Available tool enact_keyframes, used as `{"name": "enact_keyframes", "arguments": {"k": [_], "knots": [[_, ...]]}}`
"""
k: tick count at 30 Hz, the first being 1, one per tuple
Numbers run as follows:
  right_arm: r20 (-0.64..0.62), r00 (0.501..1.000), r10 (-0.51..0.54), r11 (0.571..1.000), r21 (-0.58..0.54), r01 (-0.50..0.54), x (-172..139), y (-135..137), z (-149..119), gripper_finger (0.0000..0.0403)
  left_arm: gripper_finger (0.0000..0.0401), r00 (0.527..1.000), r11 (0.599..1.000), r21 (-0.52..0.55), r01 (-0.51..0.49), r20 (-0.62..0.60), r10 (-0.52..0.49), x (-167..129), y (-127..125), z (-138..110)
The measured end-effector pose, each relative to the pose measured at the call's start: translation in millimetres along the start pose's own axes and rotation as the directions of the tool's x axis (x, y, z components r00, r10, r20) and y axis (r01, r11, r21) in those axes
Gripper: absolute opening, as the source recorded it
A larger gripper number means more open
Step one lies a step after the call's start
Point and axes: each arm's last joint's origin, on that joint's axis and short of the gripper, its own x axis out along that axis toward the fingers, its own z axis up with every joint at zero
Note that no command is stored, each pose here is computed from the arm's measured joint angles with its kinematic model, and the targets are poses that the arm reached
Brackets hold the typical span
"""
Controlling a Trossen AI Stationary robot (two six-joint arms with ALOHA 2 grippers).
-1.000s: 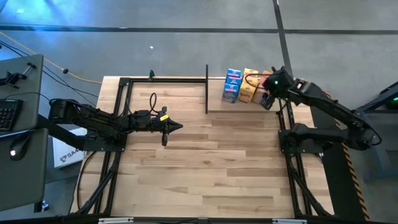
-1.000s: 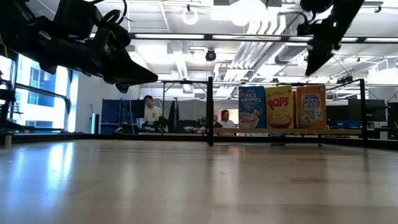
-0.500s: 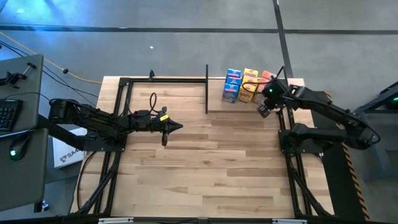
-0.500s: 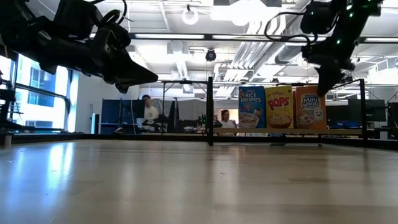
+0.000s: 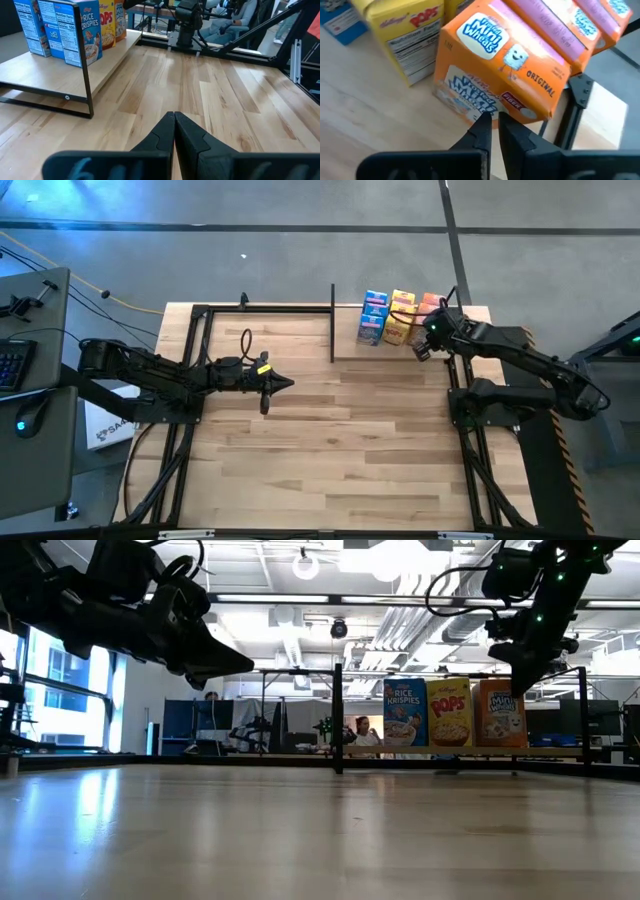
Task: Stack cereal on shelf
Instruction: Put the orange cereal box on the shelf aligned with the other yellow cereal box, then adjust the yellow cereal box
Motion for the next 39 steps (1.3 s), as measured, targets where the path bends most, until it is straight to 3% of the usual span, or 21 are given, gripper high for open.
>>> {"name": "enact_keyframes", "arguments": {"k": [12, 15, 17, 20, 30, 39], "knots": [[0.027, 1.0, 0.016, 0.999, -0.029, -0.015, -14.5, 1.0, 1.6, 0.0016, 0.0003, 1.0, 1.0, 0.0, 0.0, -0.001, 0.0, 0.0, 0.0, -0.1], [0.092, 0.979, 0.182, 0.982, -0.059, -0.177, -26.1, 10.6, 5.8, 0.0016, 0.0003, 1.0, 1.0, 0.0, 0.0, -0.001, 0.0, 0.0, 0.0, -0.1], [0.156, 0.935, 0.318, 0.947, -0.094, -0.306, -29.8, 21.4, 10.8, 0.0016, 0.0003, 1.0, 1.0, 0.0, 0.0, -0.001, 0.0, 0.0, 0.0, -0.1], [0.21, 0.895, 0.394, 0.918, -0.135, -0.373, -26.0, 38.3, 15.1, 0.0016, 0.0003, 1.0, 1.0, 0.0, 0.0, -0.001, 0.0, 0.0, 0.0, -0.1], [0.199, 0.969, 0.147, 0.986, -0.105, -0.128, 15.6, 65.7, 28.7, 0.0016, 0.0003, 1.0, 1.0, 0.0, 0.0, -0.004, 0.0, 0.0, 0.0, -0.4], [0.199, 0.978, 0.062, 0.998, -0.027, -0.058, 20.8, 65.7, 28.7, 0.0016, 0.0003, 1.0, 1.0, 0.0, -0.001, -0.004, 0.001, 0.0, 0.0, -0.4]]}}
